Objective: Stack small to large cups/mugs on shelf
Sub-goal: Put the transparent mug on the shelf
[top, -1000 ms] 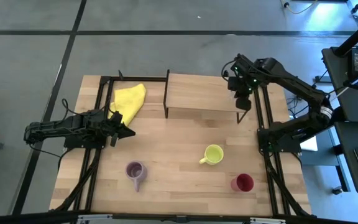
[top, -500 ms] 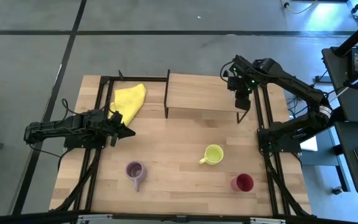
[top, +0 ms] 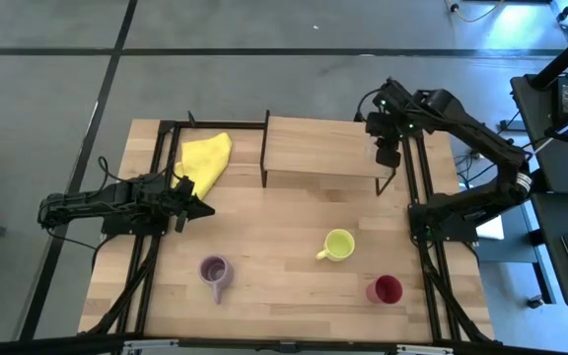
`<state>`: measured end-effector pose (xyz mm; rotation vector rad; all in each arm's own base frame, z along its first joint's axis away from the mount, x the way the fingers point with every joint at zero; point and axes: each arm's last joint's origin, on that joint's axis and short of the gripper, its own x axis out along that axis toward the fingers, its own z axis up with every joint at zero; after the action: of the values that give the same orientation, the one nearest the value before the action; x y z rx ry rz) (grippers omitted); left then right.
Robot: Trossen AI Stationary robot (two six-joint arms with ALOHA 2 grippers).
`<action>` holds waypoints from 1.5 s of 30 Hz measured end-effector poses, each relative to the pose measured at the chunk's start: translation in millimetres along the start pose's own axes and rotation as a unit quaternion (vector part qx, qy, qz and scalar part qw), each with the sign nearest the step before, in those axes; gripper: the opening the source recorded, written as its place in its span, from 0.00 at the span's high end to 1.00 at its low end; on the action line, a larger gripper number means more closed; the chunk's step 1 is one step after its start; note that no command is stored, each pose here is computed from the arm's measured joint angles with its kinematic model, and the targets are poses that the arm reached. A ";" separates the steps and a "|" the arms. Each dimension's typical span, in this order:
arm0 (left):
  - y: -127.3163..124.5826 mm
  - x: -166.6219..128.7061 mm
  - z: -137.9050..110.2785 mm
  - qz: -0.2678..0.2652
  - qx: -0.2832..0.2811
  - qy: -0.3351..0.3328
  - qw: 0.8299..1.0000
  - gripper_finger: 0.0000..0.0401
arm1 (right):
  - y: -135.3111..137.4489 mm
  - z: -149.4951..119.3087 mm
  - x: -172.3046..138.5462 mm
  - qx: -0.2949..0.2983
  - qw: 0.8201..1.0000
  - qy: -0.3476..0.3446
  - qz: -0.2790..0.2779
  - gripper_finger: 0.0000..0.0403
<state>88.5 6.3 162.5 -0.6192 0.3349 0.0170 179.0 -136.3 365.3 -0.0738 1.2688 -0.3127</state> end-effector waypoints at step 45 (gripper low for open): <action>0.0 0.0 0.0 0.000 0.000 0.000 1.000 0.93 | 44.4 34.6 -3.6 0.427 0.901 -0.046 -0.070 0.99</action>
<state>88.5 6.3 162.4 -0.6191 0.3353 0.0171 219.2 -97.0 369.1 0.5675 0.9423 -0.9562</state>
